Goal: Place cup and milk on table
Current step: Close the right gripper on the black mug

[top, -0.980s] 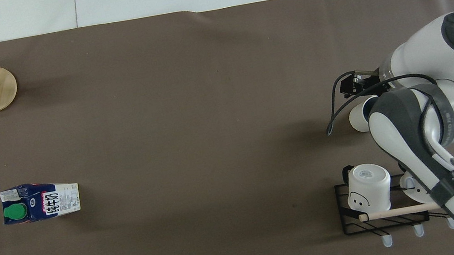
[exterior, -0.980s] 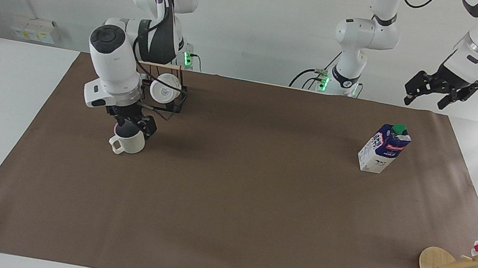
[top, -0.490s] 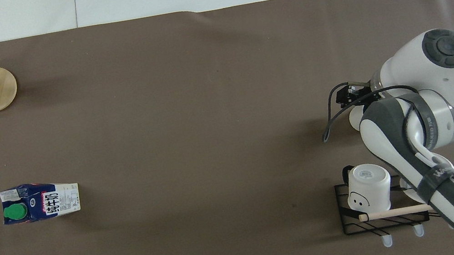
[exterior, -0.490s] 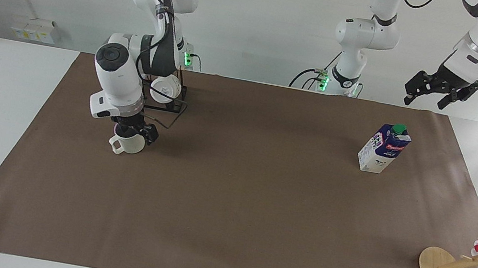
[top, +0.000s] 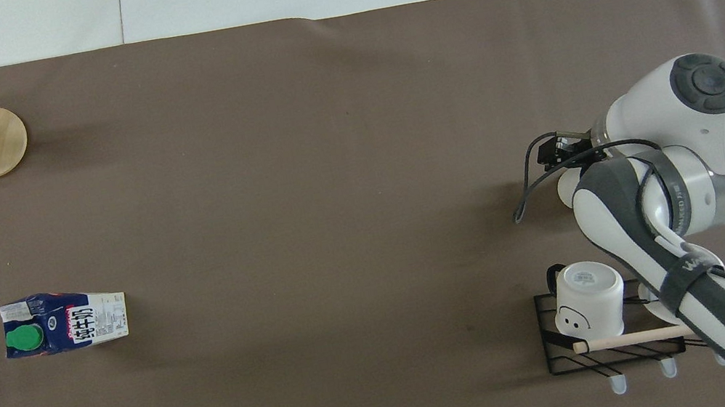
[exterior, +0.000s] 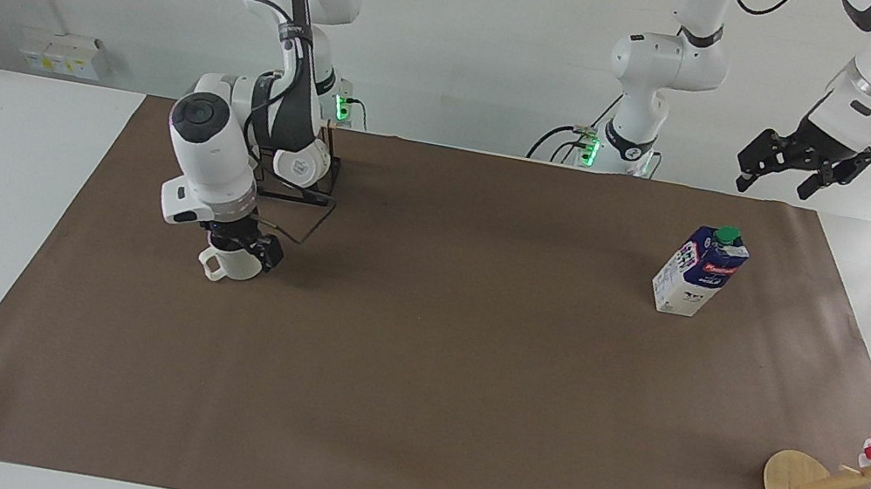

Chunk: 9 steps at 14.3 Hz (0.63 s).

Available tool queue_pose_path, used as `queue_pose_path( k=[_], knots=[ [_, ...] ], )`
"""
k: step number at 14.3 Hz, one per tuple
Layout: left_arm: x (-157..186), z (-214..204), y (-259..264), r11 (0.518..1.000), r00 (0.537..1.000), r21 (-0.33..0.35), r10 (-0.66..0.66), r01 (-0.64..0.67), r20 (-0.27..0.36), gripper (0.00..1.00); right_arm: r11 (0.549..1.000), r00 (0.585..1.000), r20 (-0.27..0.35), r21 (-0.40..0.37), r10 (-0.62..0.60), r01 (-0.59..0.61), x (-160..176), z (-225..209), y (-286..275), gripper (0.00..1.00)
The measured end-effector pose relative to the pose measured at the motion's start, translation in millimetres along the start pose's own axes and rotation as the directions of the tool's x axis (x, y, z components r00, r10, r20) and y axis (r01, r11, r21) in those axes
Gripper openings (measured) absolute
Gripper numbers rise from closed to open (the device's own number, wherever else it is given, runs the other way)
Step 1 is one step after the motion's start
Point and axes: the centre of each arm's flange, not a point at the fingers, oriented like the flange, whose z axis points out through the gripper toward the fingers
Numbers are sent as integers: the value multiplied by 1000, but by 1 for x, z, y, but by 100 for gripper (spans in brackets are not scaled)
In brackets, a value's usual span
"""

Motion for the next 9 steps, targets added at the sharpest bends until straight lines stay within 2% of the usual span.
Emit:
queue_pose_path(
  k=[2, 3, 6, 9],
  knots=[
    [0, 0, 0, 1000, 1000, 0, 0, 0, 0, 100, 1000, 1000, 1, 0, 0, 0, 0, 1, 0, 95],
    [0, 0, 0, 1000, 1000, 0, 0, 0, 0, 100, 1000, 1000, 1, 0, -1, 1, 0, 1, 0, 85],
    [0, 0, 0, 1000, 1000, 0, 0, 0, 0, 100, 1000, 1000, 1, 0, -6, 6, 0, 1, 0, 47],
    [0, 0, 0, 1000, 1000, 0, 0, 0, 0, 100, 1000, 1000, -1, 1, -2, 2, 2, 0, 2, 15]
  ],
)
